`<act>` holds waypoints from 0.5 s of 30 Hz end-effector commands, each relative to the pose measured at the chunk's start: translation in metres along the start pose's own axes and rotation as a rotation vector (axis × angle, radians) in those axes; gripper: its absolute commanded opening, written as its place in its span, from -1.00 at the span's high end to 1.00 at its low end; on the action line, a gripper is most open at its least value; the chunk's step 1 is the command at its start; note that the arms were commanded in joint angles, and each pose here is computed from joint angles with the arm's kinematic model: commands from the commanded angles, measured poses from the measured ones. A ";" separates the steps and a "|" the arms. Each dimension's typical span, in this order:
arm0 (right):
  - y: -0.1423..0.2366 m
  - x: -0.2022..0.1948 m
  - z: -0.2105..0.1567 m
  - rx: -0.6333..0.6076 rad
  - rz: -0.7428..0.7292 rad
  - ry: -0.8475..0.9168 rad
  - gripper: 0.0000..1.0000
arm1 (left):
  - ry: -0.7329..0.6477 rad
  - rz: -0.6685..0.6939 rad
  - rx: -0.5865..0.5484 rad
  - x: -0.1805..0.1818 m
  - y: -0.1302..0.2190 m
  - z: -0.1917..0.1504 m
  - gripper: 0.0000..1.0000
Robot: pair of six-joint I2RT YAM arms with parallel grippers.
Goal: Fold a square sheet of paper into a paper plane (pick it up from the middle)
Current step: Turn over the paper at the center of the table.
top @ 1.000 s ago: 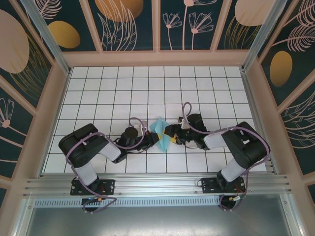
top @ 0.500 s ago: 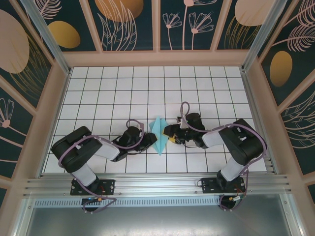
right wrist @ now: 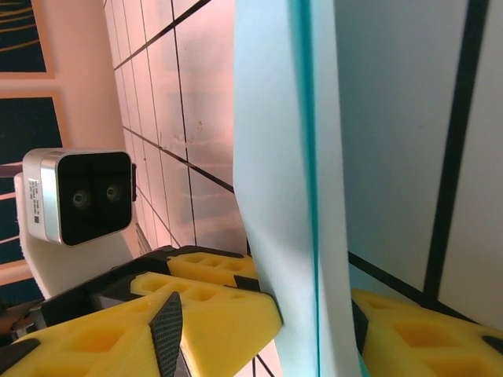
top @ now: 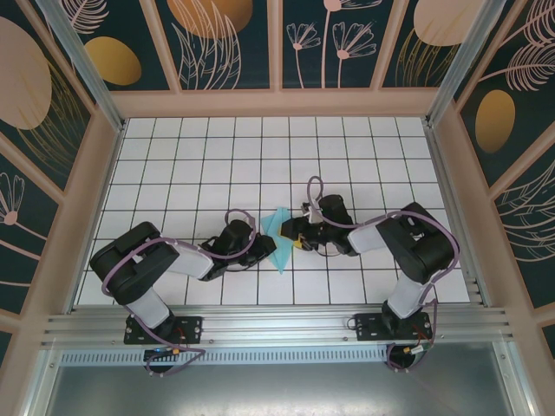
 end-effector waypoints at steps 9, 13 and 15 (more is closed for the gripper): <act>-0.018 -0.007 0.002 0.041 -0.074 0.079 0.17 | -0.027 0.132 0.022 0.023 0.001 -0.006 0.67; -0.020 -0.006 0.004 0.045 -0.081 0.106 0.27 | -0.023 0.125 0.016 0.022 0.002 -0.006 0.68; -0.020 -0.005 0.005 0.043 -0.085 0.125 0.30 | -0.025 0.122 0.014 0.022 0.003 -0.005 0.68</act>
Point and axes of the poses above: each hand's point on the last joint's axis, 136 mm out from that joint toward the fingers, its own y axis back along the fingers, its own x axis along the line the jaws close on, z = x × y, the point moved 3 cm from there along y, back along the fingers, and after that the axes turned 4 degrees about -y, right-handed, at the moved point
